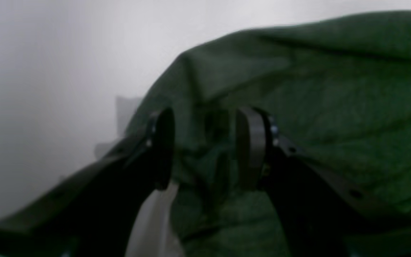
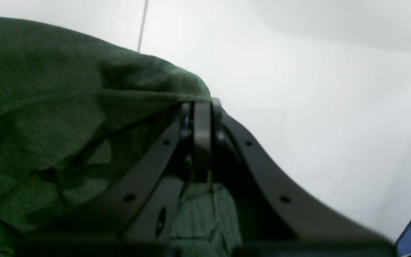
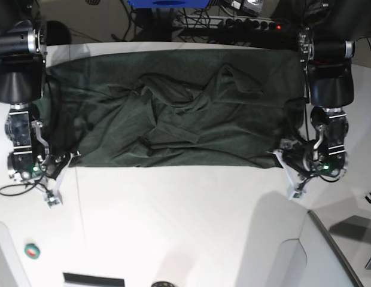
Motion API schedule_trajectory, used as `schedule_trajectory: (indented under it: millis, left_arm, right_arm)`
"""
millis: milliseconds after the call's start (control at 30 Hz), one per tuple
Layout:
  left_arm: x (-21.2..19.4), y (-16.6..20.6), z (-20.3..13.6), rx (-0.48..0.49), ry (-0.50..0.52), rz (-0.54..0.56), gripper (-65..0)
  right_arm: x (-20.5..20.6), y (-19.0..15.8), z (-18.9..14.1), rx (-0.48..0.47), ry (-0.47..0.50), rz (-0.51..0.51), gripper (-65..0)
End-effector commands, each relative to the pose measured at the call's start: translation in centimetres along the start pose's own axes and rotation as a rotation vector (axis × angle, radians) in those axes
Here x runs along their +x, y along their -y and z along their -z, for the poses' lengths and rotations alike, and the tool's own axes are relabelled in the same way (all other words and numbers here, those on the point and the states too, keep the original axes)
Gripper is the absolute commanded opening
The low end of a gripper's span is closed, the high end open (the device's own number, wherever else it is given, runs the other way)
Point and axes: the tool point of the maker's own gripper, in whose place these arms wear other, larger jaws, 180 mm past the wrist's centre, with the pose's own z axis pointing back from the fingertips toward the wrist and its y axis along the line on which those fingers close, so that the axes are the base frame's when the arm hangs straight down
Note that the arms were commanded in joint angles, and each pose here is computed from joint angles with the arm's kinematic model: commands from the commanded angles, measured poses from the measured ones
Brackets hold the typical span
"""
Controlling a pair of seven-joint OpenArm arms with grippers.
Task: Layout the t-shirt on the table in an organized manner, then fold the t-shirt properly
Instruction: 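Pull the shirt edge taut with both grippers, stretching it apart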
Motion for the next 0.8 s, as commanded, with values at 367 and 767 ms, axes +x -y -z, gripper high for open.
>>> schedule_trajectory:
  millis: [367,767]
  left_arm:
    - [1.3,-0.5,0.3,0.03,0.024,0.013,-37.5]
    - [1.1,-0.8,0.9,0.031,0.029,-0.013,-37.5]
  right_arm:
    - [1.9,1.5,-0.8,-0.029,0.051,0.003,-65.0]
    - [1.9,1.4,-0.8,-0.029,0.049,0.003,-65.0]
